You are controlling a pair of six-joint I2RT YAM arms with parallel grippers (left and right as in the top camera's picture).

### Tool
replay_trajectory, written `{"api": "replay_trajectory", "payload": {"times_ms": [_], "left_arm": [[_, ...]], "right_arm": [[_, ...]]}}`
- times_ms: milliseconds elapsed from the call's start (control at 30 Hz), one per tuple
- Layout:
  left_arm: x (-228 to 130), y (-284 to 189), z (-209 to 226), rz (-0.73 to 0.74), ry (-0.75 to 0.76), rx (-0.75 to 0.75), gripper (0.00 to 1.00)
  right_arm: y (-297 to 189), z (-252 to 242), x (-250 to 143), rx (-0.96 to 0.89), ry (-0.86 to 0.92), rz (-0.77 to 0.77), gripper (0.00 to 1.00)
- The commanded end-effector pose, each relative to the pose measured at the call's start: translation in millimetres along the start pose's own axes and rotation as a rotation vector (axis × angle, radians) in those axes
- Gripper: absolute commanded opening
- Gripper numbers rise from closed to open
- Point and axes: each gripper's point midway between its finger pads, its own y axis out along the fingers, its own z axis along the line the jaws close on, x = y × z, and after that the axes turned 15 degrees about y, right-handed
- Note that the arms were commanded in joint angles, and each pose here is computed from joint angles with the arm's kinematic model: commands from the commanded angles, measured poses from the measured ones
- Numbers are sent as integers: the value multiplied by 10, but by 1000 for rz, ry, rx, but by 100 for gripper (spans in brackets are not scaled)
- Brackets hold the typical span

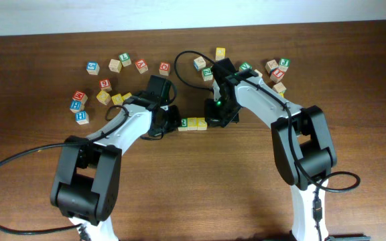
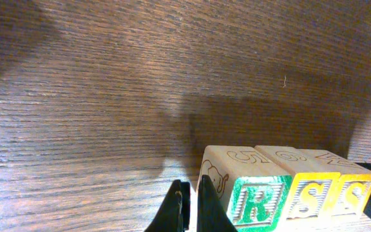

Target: Spell out RSS

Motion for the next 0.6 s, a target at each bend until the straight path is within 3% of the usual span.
{"api": "replay_trajectory", "payload": {"times_ms": [0,567], "left_arm": [[-66,61,24,23,19,11,0],[-86,70,-38,27,32,3,0]], "right_arm": [[107,-107,-17,-44,5,7,9],[108,-99,-23,-40,5,10,4]]}}
